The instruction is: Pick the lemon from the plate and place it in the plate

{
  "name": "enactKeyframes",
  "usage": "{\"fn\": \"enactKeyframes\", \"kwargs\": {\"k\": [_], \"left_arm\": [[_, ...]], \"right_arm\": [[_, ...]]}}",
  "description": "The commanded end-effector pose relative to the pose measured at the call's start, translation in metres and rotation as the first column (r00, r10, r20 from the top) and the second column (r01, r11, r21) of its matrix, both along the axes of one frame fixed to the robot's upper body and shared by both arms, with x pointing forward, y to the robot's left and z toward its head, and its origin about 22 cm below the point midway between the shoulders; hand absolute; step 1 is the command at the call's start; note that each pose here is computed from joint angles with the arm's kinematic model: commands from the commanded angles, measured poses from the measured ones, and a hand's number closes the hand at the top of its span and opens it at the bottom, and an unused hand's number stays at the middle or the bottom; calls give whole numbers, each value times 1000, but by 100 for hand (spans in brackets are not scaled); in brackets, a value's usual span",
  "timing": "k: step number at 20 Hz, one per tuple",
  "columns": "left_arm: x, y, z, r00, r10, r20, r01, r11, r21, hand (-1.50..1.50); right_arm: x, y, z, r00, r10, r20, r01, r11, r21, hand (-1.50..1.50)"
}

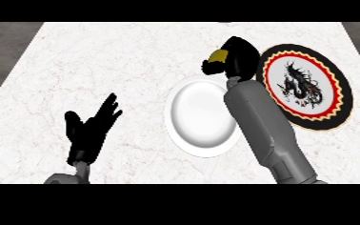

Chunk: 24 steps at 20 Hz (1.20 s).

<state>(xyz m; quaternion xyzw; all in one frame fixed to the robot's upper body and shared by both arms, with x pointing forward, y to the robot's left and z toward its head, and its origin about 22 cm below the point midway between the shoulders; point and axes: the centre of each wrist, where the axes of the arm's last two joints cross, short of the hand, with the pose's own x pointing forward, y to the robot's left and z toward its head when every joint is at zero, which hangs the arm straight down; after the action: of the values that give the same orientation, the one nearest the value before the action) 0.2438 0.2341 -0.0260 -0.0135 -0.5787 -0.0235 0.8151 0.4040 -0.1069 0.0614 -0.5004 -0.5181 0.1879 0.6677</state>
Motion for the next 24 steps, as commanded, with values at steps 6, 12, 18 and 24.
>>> {"fn": "enactKeyframes", "kwargs": {"k": [6,12,18,24], "left_arm": [[3,-9,0,1000,-3,-26,3,1000,11,0],[2,3,2,999,5,-37,-5,1000,16,0],[-7,-7,-6,998,34,-51,-34,999,-5,0],[-10,10,-5,996,56,-68,-56,998,8,0]], "right_arm": [[22,35,55,866,-391,311,393,918,61,150],[23,24,54,777,-485,401,463,872,158,150],[25,-4,47,689,-533,491,529,833,163,150],[11,-73,8,593,-599,538,652,749,115,150]]}}
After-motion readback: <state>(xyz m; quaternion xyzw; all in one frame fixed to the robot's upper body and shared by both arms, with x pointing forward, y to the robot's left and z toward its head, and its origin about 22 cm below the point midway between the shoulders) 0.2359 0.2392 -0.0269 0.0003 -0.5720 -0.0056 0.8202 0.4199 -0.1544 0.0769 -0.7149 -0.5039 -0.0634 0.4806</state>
